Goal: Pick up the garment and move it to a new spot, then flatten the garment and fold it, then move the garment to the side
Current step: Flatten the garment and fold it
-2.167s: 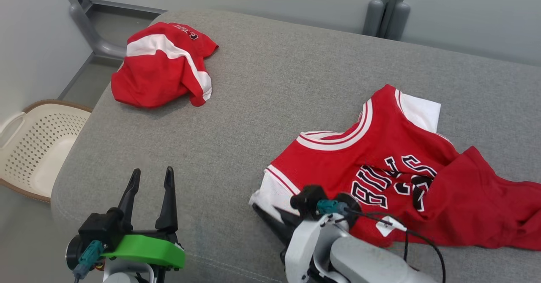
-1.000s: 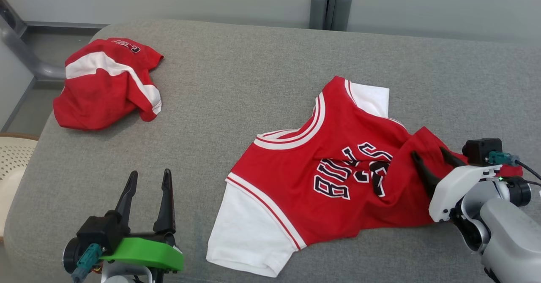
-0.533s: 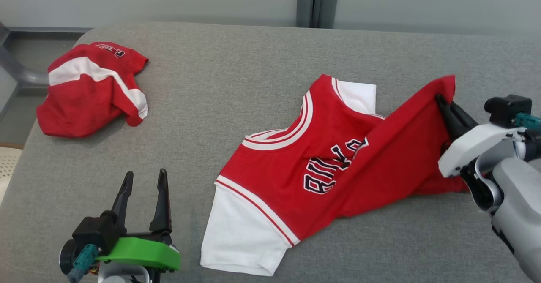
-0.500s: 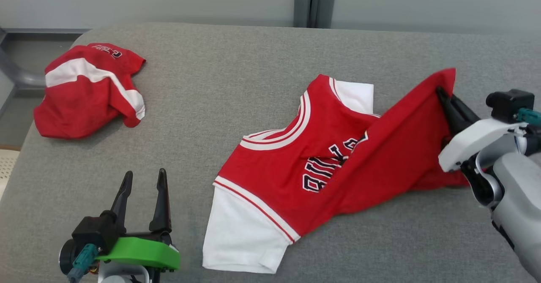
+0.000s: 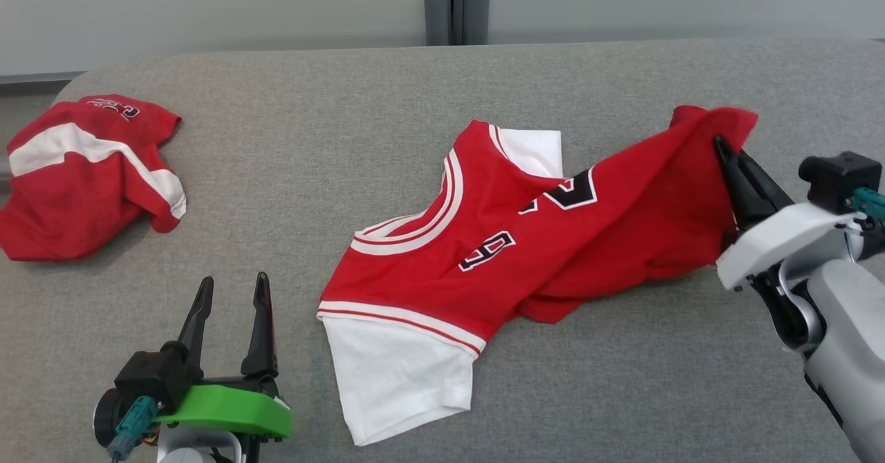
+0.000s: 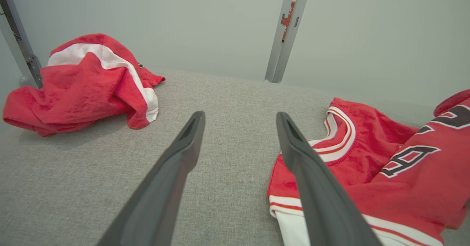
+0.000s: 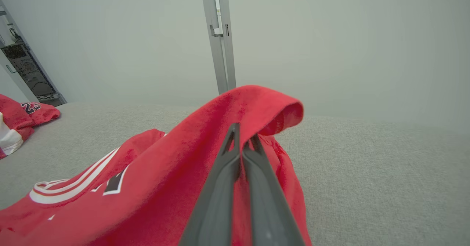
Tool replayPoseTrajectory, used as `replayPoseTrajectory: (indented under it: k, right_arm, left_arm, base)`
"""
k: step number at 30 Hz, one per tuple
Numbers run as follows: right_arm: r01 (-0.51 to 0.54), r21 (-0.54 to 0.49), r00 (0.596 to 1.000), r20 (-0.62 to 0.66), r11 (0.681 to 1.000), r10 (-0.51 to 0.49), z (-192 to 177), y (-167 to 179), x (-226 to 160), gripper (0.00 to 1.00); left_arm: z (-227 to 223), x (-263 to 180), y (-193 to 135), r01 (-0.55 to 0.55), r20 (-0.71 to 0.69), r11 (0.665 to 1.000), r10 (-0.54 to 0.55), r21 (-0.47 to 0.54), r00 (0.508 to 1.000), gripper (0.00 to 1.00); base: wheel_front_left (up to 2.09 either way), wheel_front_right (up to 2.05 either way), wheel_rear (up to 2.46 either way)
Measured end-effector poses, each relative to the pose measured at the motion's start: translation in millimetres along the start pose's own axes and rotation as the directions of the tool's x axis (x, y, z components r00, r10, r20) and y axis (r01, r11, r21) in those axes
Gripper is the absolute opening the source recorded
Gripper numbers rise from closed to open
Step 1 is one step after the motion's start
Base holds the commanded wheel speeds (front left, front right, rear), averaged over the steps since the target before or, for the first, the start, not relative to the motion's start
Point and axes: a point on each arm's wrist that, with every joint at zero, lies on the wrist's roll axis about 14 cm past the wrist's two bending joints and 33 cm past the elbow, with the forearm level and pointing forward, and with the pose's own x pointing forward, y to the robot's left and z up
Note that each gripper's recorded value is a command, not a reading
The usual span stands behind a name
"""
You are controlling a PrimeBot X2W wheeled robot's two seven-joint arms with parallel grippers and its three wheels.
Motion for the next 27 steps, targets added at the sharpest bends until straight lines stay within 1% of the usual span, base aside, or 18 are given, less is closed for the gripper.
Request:
replayPoseTrajectory:
  k: [6, 11, 14, 17, 22, 26, 27]
  right_arm:
    - [0.130, 0.032, 0.989, -0.078, 0.991, -0.127, -30, -40, -34, 0.00]
    - [0.155, 0.048, 0.986, -0.072, 0.987, -0.152, -32, -45, -34, 0.00]
    - [0.141, 0.048, 0.989, -0.048, 0.989, -0.139, -26, -41, -27, 0.00]
    - [0.111, 0.039, 0.994, -0.008, 0.993, -0.111, -12, -33, -10, 0.00]
    - [0.023, 0.024, 0.998, 0.052, 0.999, -0.024, 15, 0, 33, 0.00]
    - [-0.025, 0.018, 0.998, 0.051, 1.000, 0.025, 19, 24, 61, 0.00]
    - [-0.025, 0.021, 0.999, 0.030, 0.999, 0.025, 13, 27, 66, 0.37]
  left_arm:
    - [-4, 5, -7, 0.024, -0.009, 1.000, -0.024, -0.003, 1.000, 1.00]
    - [-5, 10, -9, 0.030, -0.011, 1.000, -0.030, -0.001, 0.999, 1.00]
    - [-5, 9, -8, 0.029, -0.013, 1.000, -0.029, 0.000, 0.999, 1.00]
    - [-4, 6, -4, 0.017, -0.012, 1.000, -0.017, 0.000, 1.000, 1.00]
    - [-2, 0, 4, -0.009, -0.006, 1.000, 0.009, -0.001, 1.000, 1.00]
    - [0, -3, 11, -0.033, -0.002, 0.999, 0.033, 0.001, 0.999, 1.00]
    - [0, -4, 13, -0.038, -0.003, 0.999, 0.038, 0.001, 0.999, 1.00]
  base:
    - [0.00, 0.00, 0.00]
    - [0.00, 0.00, 0.00]
    - [0.00, 0.00, 0.00]
    - [0.00, 0.00, 0.00]
    - [0.00, 0.00, 0.00]
    - [0.00, 0.00, 0.00]
    - [0.00, 0.00, 0.00]
